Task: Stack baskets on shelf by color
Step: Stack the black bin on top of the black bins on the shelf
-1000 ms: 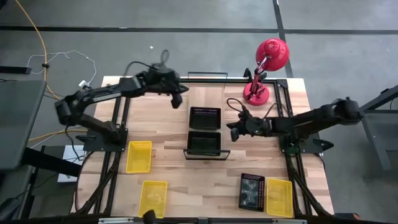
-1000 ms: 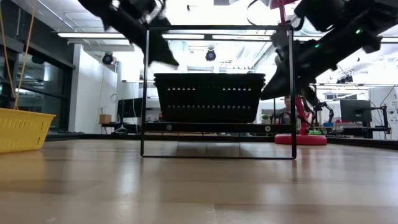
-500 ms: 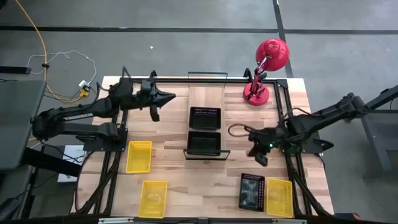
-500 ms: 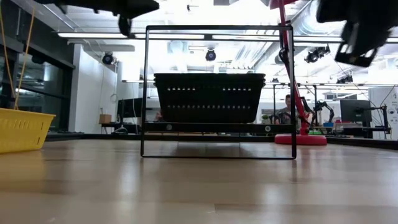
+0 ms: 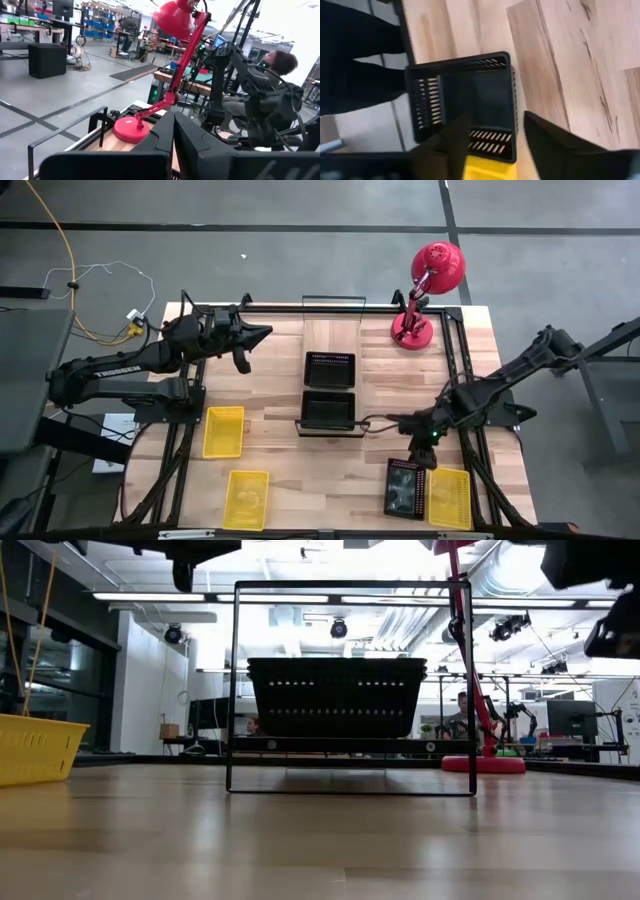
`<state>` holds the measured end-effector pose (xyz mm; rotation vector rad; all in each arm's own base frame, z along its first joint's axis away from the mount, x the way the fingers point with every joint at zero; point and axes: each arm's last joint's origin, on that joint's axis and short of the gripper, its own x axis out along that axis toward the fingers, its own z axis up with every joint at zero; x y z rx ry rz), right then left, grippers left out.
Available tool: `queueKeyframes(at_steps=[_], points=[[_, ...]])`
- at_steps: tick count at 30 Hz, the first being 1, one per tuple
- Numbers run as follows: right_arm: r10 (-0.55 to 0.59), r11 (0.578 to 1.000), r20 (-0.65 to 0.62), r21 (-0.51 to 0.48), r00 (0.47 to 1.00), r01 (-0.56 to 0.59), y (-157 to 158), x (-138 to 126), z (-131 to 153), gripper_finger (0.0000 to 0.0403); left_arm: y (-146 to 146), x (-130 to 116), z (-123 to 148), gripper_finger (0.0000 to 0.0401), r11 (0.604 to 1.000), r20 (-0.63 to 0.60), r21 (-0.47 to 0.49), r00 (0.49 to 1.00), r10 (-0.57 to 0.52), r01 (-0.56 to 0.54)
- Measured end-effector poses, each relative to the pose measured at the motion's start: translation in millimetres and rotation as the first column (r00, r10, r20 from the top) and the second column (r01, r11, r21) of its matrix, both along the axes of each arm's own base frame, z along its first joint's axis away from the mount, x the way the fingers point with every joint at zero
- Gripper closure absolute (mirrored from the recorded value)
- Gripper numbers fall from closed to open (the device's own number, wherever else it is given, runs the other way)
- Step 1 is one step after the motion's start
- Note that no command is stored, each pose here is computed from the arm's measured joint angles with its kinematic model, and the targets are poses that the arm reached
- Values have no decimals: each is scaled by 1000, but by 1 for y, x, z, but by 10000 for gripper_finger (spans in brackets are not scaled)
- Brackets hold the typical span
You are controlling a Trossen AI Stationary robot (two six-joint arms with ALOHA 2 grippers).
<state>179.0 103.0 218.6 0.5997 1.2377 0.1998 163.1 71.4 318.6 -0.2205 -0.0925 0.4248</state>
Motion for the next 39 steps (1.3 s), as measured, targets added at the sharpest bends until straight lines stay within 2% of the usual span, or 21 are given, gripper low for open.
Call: queueKeyframes(at_steps=[3,6,15,18,20,22,24,25,26,29,32,36,39], points=[[7,998,-33,-55,999,-9,7,5,-13,178,0,0,-1,401,1000,-11,-5,1000,0,0],[-15,994,-86,-112,996,6,14,9,-26,145,0,0,-3,401,1000,-26,-11,1000,0,0],[-12,992,-160,-125,987,-8,37,16,-54,138,0,0,-3,401,1000,-24,-11,1000,10,-11],[-20,990,-195,-138,981,-7,43,15,-62,156,0,0,-3,401,1000,-24,-11,1000,11,-11],[-30,988,-224,-152,974,-5,45,14,-67,185,0,0,-3,401,1000,-25,-11,1000,11,-12],[-42,986,-238,-167,970,2,46,12,-70,237,0,0,-3,401,1000,-27,-6,1000,11,-11],[-52,984,-236,-178,970,9,45,12,-69,313,0,0,-3,401,1000,-29,-2,1000,12,-12],[-57,983,-229,-182,972,15,43,11,-66,354,0,0,-3,401,1000,-30,2,999,13,-13],[-60,983,-214,-180,975,21,41,11,-62,377,0,0,-3,401,1000,-31,5,999,15,-15],[-87,986,-153,-153,984,63,29,8,-42,381,1,0,-3,401,1000,-32,6,999,17,-16],[-63,993,-59,-103,996,57,16,-2,-9,398,1,0,-3,401,1000,-32,6,999,17,-16],[-53,996,128,77,990,43,0,-19,47,400,1,0,-2,401,1000,-30,7,999,17,-16],[-210,957,282,255,936,137,-14,-25,88,400,1,0,-2,401,1000,-25,8,1000,17,-16]])
